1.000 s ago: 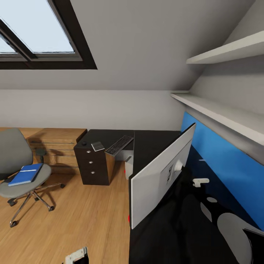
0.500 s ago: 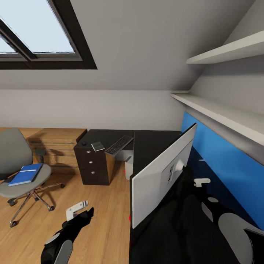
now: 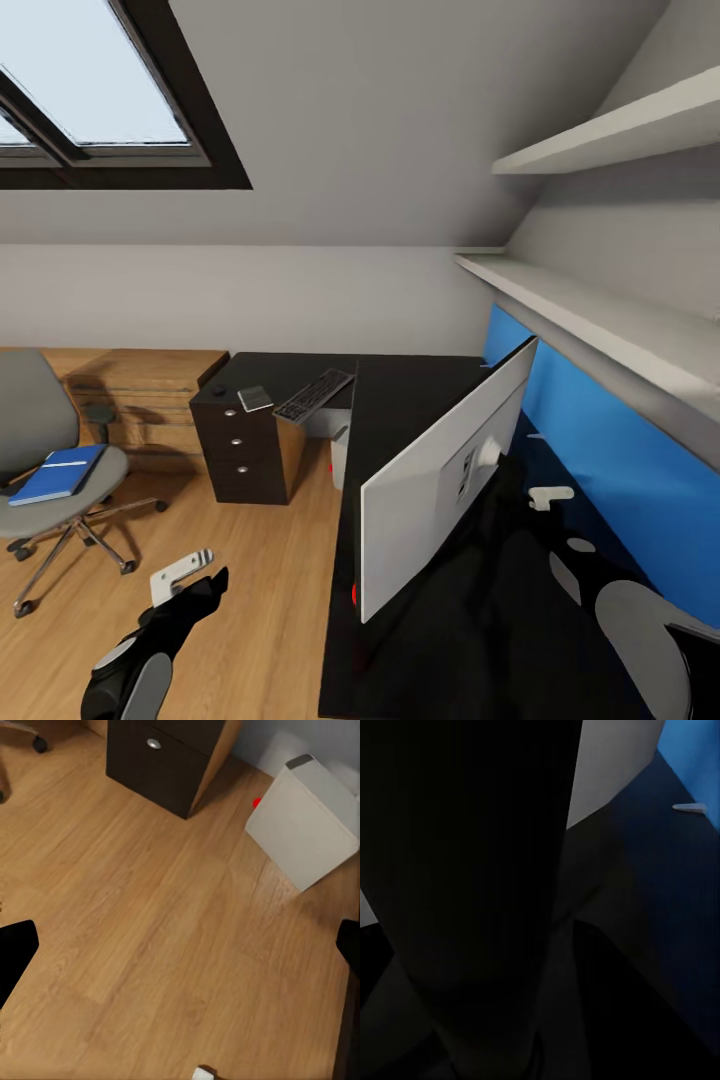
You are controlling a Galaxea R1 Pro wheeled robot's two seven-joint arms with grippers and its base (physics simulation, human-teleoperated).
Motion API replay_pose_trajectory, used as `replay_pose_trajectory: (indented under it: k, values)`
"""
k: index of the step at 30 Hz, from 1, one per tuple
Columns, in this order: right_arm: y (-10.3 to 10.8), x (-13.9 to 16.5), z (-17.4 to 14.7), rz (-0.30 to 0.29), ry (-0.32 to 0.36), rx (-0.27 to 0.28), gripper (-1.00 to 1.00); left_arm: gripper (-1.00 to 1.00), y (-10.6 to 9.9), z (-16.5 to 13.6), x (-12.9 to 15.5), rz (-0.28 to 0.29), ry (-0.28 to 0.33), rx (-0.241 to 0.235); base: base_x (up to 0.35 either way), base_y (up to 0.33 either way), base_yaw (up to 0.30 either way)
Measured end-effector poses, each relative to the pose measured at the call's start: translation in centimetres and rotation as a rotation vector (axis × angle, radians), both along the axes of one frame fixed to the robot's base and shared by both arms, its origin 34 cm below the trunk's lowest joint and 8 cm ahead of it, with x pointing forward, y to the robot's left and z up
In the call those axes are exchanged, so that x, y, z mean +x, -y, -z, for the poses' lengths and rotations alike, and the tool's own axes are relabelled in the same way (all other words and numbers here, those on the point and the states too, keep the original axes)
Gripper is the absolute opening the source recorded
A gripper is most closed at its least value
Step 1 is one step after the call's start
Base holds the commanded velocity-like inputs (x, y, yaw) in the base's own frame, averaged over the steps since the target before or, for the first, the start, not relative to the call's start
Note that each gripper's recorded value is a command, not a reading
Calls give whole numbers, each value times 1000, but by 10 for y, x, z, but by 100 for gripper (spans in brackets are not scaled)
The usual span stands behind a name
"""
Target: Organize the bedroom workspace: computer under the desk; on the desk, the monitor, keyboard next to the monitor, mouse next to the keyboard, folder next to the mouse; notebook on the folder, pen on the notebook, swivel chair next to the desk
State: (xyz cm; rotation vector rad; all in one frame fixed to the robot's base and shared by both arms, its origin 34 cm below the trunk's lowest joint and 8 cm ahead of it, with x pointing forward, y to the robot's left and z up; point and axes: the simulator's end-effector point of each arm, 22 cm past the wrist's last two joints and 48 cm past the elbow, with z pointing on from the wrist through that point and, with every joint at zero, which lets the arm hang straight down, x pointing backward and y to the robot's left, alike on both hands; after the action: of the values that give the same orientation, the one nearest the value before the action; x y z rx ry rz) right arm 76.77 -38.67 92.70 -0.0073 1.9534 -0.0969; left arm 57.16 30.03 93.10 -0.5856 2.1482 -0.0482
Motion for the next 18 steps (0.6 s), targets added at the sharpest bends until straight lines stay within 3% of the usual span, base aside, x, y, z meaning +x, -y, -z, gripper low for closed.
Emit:
replay_pose_trajectory:
  k: [4,13,18]
  values:
    - [-1,0,0,0,0,0,-100,100,-10,0,-1,-22,0,0,0,-12,0]
    - [0,0,0,1,1,-1,-100,100,-10,-1,-1,-23,1,-1,0,-3,0]
    - [0,0,0,1,1,-1,-100,100,-10,-1,-1,-25,2,-1,0,-196,0]
